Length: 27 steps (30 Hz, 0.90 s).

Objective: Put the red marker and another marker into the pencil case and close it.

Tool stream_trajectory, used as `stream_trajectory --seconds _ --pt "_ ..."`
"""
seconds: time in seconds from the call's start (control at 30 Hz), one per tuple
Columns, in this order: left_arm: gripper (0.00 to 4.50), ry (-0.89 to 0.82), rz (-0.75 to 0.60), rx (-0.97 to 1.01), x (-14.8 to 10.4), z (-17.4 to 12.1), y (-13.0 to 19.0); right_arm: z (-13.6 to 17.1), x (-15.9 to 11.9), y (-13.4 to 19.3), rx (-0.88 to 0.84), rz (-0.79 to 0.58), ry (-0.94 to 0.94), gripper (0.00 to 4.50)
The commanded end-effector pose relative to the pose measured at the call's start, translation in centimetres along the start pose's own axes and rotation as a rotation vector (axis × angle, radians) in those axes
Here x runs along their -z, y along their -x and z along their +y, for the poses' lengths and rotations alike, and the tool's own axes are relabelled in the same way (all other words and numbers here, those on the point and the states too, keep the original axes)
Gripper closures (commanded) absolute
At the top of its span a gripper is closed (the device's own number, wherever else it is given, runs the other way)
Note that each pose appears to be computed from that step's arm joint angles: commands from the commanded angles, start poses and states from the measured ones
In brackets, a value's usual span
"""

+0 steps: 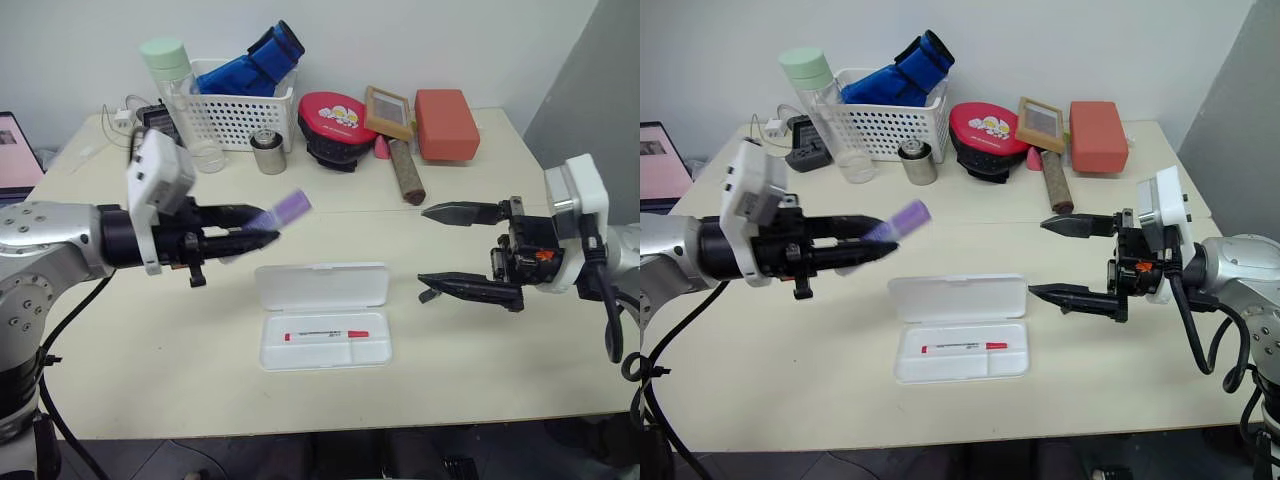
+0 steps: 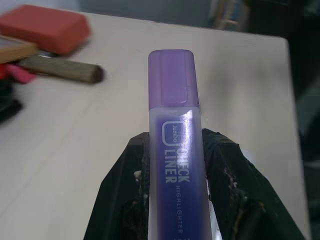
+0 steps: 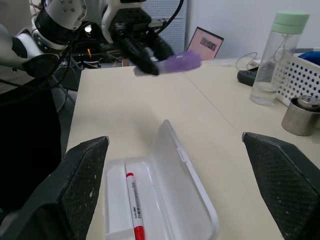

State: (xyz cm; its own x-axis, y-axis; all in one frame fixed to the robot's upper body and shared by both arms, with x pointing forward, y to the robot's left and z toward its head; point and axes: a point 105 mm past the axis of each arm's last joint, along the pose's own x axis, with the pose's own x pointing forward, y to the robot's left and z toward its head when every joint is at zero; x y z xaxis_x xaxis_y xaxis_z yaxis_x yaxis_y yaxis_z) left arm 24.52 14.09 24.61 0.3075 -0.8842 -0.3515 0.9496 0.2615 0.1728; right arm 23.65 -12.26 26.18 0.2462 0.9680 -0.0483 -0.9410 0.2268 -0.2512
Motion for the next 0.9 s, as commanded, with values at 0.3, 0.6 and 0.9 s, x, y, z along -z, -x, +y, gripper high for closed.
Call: stream_trajectory --seconds 0.3,0.6,0.9 --pt "3.27 -0.100 0.260 0.202 6.7 -2.1 -2.9 1.1 -0.4 1.1 0.055 0.034 0.044 0.00" --pt "3.27 -0.085 0.312 0.252 11.0 -3.0 -4.7 1.1 -0.2 1.0 0.075 0.047 0.043 0.00" --pt "3.27 -0.073 0.344 0.247 13.2 -2.8 -5.7 1.0 -0.1 0.9 0.083 0.052 0.042 0.00"
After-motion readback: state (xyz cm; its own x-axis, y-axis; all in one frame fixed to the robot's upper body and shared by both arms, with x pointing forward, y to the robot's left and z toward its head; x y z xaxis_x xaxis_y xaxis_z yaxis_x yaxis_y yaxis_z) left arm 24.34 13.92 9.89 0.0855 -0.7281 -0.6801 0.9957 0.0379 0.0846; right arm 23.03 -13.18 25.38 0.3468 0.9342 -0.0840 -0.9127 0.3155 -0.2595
